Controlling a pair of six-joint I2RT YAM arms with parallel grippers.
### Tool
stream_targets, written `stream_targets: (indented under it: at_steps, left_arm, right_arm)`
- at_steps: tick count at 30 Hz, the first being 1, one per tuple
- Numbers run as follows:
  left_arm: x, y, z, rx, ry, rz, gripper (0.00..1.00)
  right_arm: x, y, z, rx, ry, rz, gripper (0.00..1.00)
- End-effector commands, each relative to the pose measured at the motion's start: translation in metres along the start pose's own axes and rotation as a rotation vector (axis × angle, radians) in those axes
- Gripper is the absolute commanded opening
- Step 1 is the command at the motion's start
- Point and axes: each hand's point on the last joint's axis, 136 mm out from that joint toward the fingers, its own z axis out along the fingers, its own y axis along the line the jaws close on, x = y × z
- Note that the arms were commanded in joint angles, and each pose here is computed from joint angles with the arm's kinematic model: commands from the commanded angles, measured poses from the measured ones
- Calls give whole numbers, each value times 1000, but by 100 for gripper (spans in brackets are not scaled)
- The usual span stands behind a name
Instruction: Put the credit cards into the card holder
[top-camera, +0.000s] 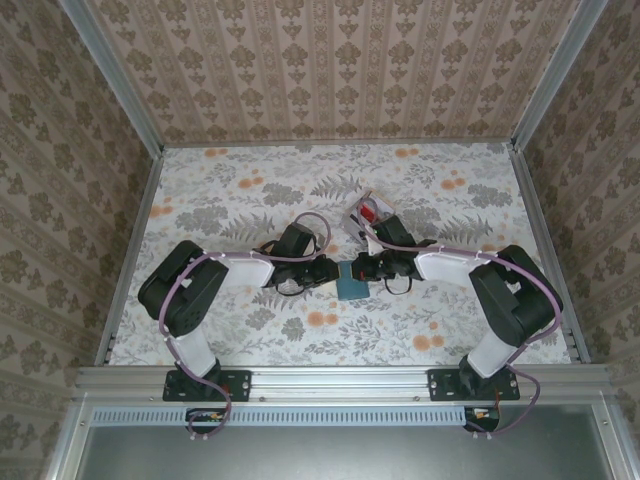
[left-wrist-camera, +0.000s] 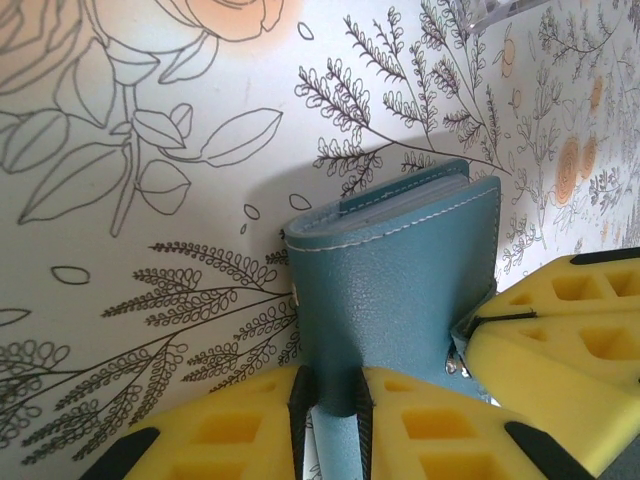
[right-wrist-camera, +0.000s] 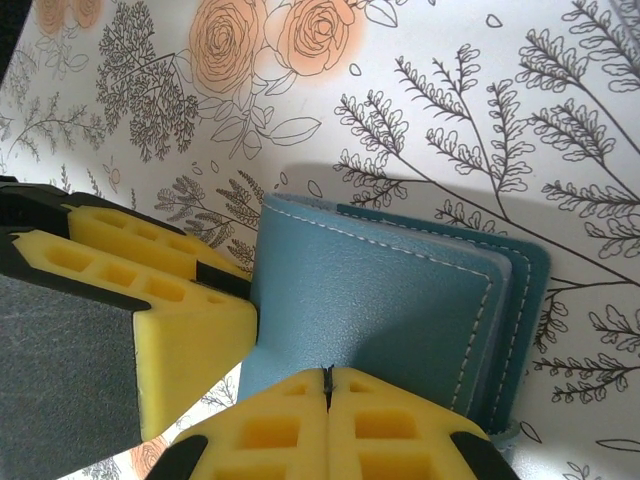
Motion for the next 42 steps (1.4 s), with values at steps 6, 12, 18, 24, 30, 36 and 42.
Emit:
stream_targets:
  at_steps: [6, 12, 18, 24, 30, 36, 42]
  left_arm:
    - [0, -4, 4, -3, 6, 15, 23]
    - [0, -4, 3, -4, 1, 13, 23]
    - [1, -5, 2, -6, 2, 19, 23]
    - [0, -4, 1, -9, -3, 18, 23]
    - [1, -2, 1, -12, -8, 14, 23]
    - [0, -4, 2, -7, -5, 17, 23]
    - [0, -4, 3, -2, -2, 17, 23]
  right_arm:
    - [1, 4, -6, 62, -15, -69, 3]
    - [-6, 4, -15, 105, -48, -100, 4]
    - [-17, 19, -24, 30, -83, -68, 4]
    - [-15, 16, -18, 29, -76, -67, 4]
    - [-9, 17, -12, 13, -43, -61, 4]
    - [0, 7, -7, 51, -18, -66, 4]
    - [3, 5, 0, 48, -9, -64, 4]
